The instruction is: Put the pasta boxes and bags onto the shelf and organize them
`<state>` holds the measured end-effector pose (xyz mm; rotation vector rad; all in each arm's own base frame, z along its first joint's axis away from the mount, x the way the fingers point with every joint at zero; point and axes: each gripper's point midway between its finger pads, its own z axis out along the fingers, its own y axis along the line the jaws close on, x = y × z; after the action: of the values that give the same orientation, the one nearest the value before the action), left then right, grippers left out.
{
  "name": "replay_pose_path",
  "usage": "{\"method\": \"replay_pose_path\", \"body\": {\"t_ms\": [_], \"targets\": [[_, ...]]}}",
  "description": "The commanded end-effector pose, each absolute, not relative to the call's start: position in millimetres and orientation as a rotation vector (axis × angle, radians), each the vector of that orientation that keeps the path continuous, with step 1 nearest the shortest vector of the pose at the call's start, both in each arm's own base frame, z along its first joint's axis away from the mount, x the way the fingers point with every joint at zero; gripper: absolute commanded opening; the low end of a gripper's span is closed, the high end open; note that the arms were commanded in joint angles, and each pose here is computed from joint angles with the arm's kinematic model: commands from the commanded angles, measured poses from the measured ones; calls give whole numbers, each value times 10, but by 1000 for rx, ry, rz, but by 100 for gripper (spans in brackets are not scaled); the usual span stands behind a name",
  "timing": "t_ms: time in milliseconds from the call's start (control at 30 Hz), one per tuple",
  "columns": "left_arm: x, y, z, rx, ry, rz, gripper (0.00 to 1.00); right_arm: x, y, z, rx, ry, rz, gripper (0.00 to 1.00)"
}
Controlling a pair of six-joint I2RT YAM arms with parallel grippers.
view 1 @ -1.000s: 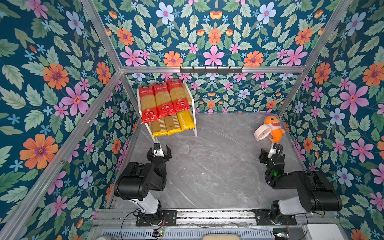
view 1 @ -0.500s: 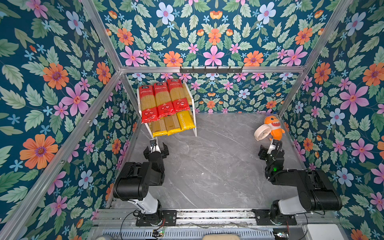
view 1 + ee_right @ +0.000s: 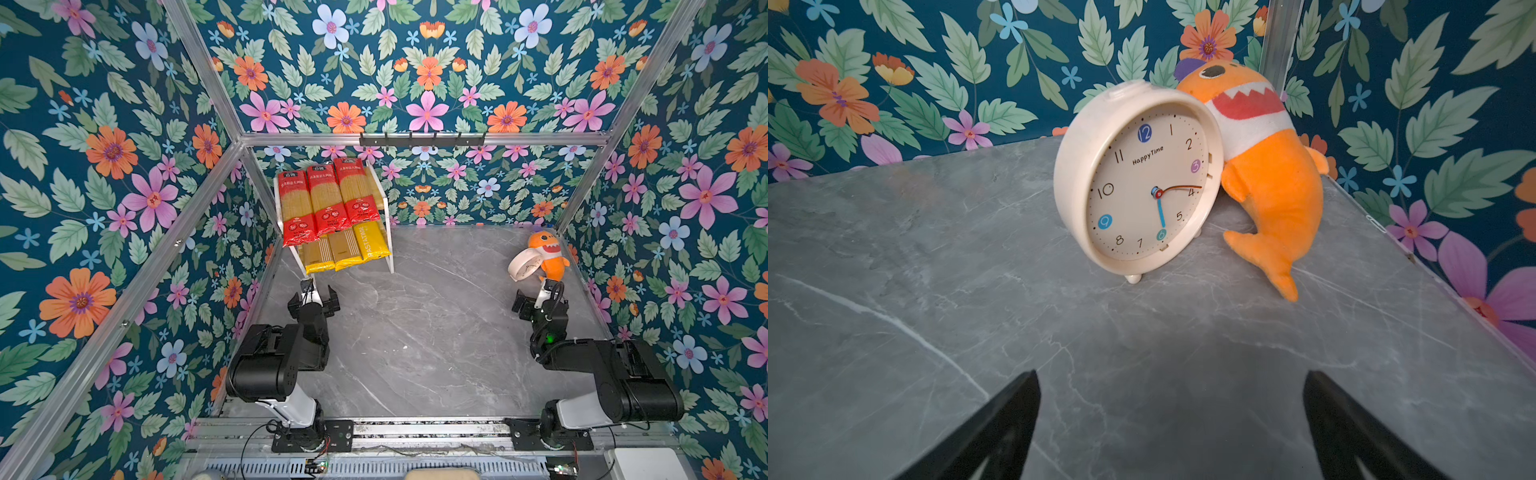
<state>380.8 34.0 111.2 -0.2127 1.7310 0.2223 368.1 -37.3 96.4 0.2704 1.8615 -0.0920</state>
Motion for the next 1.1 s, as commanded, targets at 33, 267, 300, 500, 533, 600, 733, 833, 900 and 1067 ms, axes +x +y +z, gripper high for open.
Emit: {"method": "replay_pose_path", "body": {"t_ms": [33,267,300,500,533,600,733,833,900,1067], "targets": [[3810,344,1135,-219,1721,218,100,3695,-390,1015,274,1841,-102,99],[3810,344,1135,-219,1721,219,100,3699,-399,1018,280,1841,-105,99],[3811,347,1138,-220,1720,220,100,3699,-399,1017,280,1841,-105,99],[3813,345,1140,-220,1720,219,100,3700,-402,1019,281,1840,-107,99],[3813,346,1140,-220,1720,219,100,3698,-399,1014,280,1842,-106,99],[3813,347,1140,-221,1720,220,100,3699,-398,1015,277,1842,-106,99],[3812,350,1140,-221,1720,221,100,3705,-374,1010,265,1846,-108,99],[3813,346,1140,-220,1720,219,100,3712,-359,1015,258,1845,-114,99],[3813,346,1140,-220,1720,219,100,3712,-357,1015,257,1846,-114,99],[3813,347,1140,-221,1720,220,100,3710,-360,1013,257,1846,-116,99]]}}
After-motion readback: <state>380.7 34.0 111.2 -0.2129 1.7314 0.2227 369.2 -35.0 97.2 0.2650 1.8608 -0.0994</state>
